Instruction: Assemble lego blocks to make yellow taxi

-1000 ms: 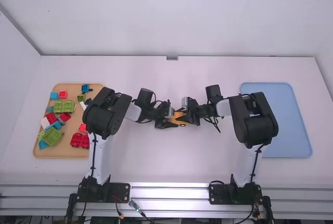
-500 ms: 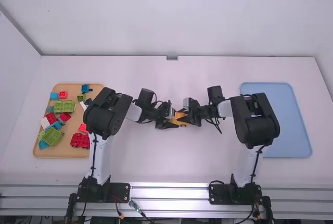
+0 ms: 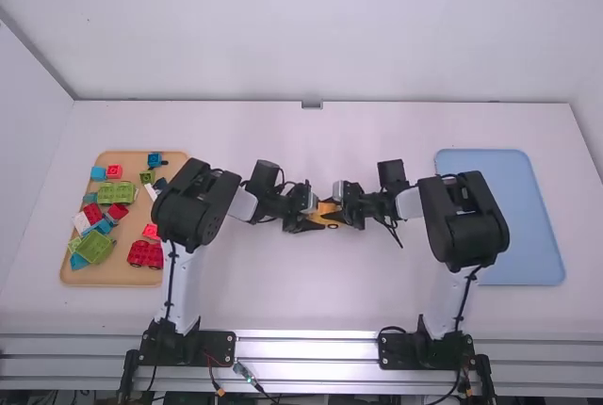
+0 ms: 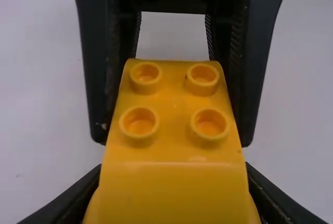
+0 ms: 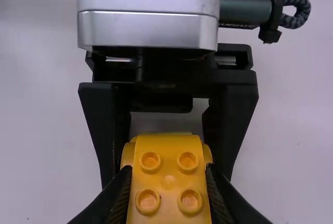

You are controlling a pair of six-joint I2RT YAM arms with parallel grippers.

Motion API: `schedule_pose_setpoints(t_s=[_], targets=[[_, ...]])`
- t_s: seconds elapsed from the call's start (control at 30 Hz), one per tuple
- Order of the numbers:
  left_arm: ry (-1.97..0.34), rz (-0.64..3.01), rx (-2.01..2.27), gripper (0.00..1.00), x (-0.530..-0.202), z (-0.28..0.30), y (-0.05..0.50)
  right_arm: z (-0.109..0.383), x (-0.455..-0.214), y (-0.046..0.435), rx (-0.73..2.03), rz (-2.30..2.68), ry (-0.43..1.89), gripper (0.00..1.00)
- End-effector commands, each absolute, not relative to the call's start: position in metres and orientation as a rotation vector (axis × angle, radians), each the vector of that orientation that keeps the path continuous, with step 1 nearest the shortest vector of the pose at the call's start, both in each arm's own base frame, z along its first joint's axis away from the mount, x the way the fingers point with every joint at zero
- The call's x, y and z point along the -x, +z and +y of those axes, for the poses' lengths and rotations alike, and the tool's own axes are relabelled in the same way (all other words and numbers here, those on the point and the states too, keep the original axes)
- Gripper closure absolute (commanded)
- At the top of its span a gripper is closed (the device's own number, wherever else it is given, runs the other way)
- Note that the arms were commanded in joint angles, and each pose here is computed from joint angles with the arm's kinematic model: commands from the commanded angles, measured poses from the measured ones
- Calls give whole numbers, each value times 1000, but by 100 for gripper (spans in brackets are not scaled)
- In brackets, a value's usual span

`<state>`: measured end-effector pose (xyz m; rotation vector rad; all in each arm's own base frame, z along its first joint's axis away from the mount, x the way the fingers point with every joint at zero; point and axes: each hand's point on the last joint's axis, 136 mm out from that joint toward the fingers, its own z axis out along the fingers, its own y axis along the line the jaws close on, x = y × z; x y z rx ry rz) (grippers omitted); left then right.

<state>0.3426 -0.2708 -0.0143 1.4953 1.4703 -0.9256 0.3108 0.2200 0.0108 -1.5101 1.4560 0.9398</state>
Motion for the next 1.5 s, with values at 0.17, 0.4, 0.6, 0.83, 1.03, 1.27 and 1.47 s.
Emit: schedule_pose_setpoints(t_s=[0.17, 0.4, 0.6, 0.83, 1.03, 1.27, 1.47], targets=[[-887, 1536, -1473, 71, -351, -265, -25, 209, -301, -40, 1478, 1732, 964, 100], [-879, 1539, -1474, 71, -352, -265, -26, 201, -297, -59, 1599, 1794, 912, 100], [-879, 1535, -1474, 71, -352, -265, -25, 202, -306, -53, 1564, 1818, 921, 100], [-879, 1535, -1478, 69, -351, -266, -26, 208, -327, -19, 1474, 1676, 1012, 80], [-883, 1535, -1478, 71, -351, -266, -26, 210, -336, 5, 1435, 1547, 1069, 73], [-885, 1536, -1477, 71, -350, -266, -26, 207, -344, 21, 1415, 1453, 1075, 58], [-890, 1545, -1470, 71, -351, -266, -26, 211, -343, 17, 1439, 1464, 1060, 48]])
